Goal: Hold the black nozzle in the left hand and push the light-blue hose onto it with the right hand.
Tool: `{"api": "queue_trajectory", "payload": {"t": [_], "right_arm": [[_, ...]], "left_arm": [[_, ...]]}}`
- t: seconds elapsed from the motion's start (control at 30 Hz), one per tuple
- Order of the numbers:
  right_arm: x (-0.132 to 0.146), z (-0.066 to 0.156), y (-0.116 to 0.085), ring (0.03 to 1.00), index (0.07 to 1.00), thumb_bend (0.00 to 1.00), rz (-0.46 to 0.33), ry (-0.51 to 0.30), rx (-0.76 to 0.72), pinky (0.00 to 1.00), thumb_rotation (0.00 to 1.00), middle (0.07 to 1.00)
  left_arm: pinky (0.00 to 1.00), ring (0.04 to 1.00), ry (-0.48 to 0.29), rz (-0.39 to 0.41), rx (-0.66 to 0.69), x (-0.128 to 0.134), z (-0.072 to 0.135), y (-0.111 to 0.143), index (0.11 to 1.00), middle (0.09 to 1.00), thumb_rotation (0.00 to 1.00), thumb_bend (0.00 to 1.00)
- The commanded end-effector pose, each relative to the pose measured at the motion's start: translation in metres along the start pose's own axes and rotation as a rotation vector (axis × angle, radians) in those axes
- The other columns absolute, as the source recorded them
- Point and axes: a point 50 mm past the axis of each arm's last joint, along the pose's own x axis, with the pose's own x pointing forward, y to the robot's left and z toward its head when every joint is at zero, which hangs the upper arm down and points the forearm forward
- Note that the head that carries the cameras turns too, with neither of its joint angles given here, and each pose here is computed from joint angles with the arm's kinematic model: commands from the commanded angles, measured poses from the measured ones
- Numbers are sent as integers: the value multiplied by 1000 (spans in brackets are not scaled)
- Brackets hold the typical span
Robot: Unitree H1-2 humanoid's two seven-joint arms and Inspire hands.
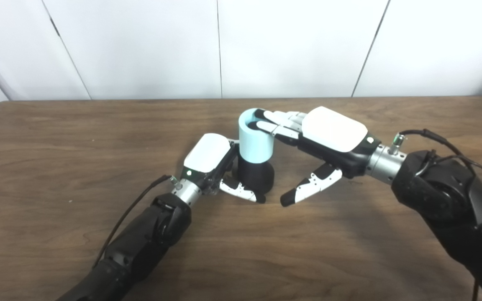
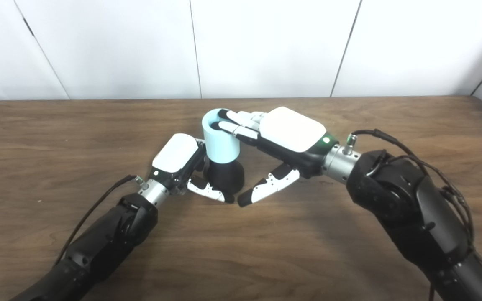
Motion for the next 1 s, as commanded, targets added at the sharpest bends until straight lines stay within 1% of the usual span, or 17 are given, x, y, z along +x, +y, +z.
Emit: {"api": "queue_trajectory", "payload": {"t": [0.0, 0.13, 0.23, 0.33, 0.53, 0.6, 0.7, 0.8, 0.97], "right_arm": [[3, 5, 18, 927, 940, 763, 125, -28, -1, 909, 950, 948], [3, 5, 17, 923, 939, 762, 128, -18, 0, 904, 937, 946], [-1, 3, 17, 936, 943, 751, 135, -6, -4, 919, 946, 956], [-5, 1, 18, 948, 944, 741, 137, 9, 3, 899, 942, 961], [-13, -2, 22, 950, 945, 731, 146, 31, 28, 890, 921, 952], [-15, -2, 23, 956, 952, 727, 149, 32, 34, 896, 924, 959], [-16, -2, 23, 965, 954, 719, 150, 29, 38, 916, 928, 970], [-17, -2, 24, 961, 949, 718, 148, 26, 43, 914, 922, 963], [-18, -2, 25, 946, 937, 722, 152, 24, 56, 901, 922, 948]], "left_arm": [[301, 396, 49, -305, -28, -44, 4, -63, 498, 411, 0, 523], [313, 406, 47, -310, -24, -43, 4, -62, 499, 419, 0, 524], [309, 404, 47, -309, -22, -44, 4, -62, 500, 418, 0, 524], [299, 390, 48, -310, -22, -44, 3, -61, 498, 409, 0, 523], [303, 395, 47, -313, -19, -45, 2, -61, 498, 414, 0, 523], [314, 402, 47, -313, -19, -45, 2, -61, 498, 414, 0, 523], [303, 388, 43, -309, -16, -46, 2, -61, 498, 410, 0, 523], [288, 372, 43, -308, -20, -45, 2, -61, 495, 406, 0, 523], [292, 384, 48, -313, -19, -45, 3, -62, 498, 411, 0, 523]]}}
